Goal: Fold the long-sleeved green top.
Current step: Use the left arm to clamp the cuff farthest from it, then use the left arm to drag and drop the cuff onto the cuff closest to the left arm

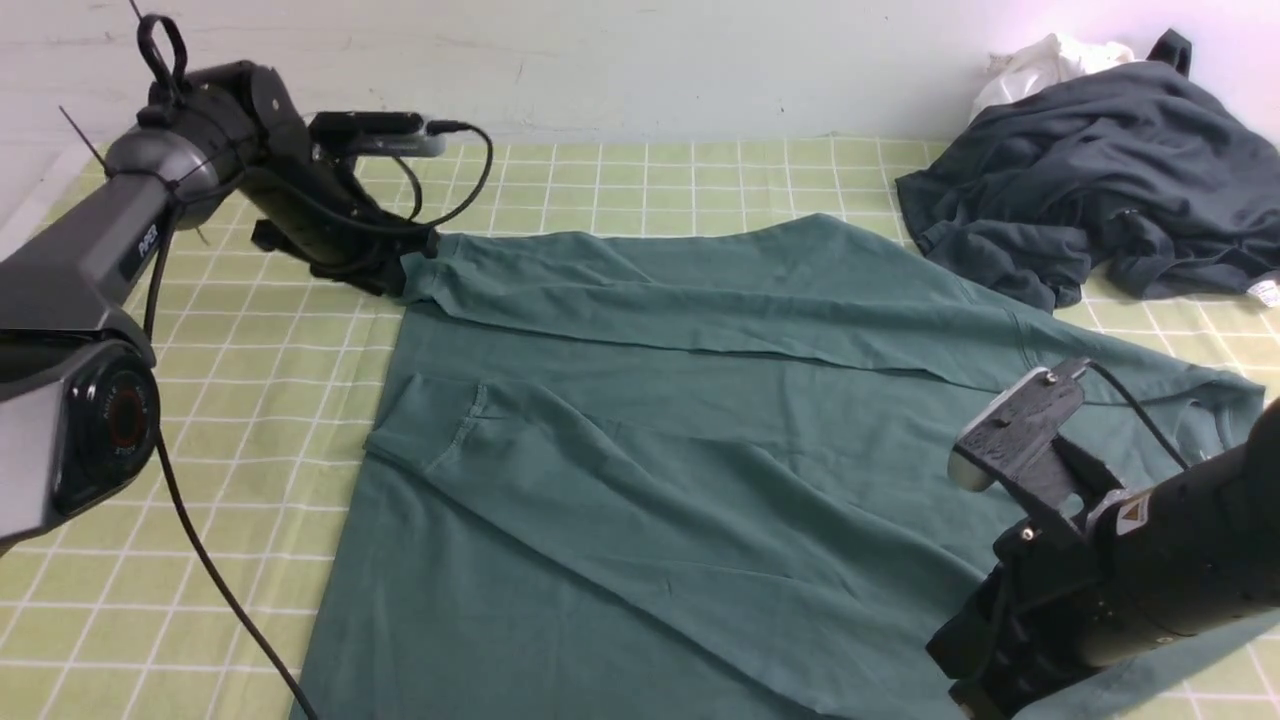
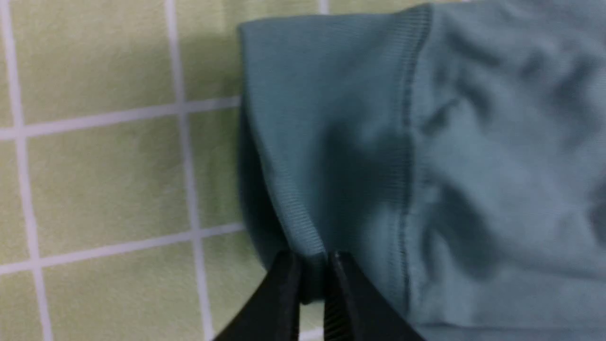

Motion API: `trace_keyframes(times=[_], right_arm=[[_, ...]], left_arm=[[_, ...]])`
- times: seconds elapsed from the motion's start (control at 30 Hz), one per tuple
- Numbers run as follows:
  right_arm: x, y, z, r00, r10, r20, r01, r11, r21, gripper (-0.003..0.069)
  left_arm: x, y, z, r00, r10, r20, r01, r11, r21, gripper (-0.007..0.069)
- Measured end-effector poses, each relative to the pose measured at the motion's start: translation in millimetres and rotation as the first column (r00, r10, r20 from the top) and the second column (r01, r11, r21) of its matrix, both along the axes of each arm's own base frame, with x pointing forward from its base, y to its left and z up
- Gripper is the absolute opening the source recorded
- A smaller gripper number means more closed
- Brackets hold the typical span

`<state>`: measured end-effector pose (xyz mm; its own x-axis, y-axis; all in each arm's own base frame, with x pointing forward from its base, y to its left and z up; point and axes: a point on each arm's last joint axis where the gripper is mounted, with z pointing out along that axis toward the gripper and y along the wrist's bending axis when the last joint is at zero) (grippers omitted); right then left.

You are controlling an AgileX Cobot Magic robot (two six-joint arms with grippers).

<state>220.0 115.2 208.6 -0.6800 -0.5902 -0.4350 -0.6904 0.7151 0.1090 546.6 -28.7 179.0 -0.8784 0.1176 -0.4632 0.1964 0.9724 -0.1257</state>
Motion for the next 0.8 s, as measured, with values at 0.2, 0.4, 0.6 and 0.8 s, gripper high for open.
trace_keyframes(times=[0.2, 0.4, 0.6, 0.8], right_arm=[[-1, 0, -1, 1.000, 0.006, -0.017, -0.006, 1.000, -0.003, -0.0010], [-7, 0, 9, 0.999, 0.031, -0.040, -0.031, 1.000, 0.004, -0.0010], [-14, -2, 26, 0.999, 0.042, 0.007, -0.042, 0.999, 0.025, -0.0010], [-16, -1, 31, 1.000, 0.028, 0.011, -0.029, 0.998, 0.060, -0.0010]], left_arm=[[-21, -19, 78, 0.994, -0.096, 0.047, 0.095, 0.995, 0.014, 0.0008], [-73, -30, 151, 0.991, -0.098, 0.085, 0.097, 0.995, 0.023, 0.0006], [-145, -29, 134, 0.988, -0.087, -0.130, 0.091, 0.995, 0.031, 0.0006], [-188, -33, 61, 0.934, -0.101, -0.342, 0.126, 0.991, 0.052, 0.0015]])
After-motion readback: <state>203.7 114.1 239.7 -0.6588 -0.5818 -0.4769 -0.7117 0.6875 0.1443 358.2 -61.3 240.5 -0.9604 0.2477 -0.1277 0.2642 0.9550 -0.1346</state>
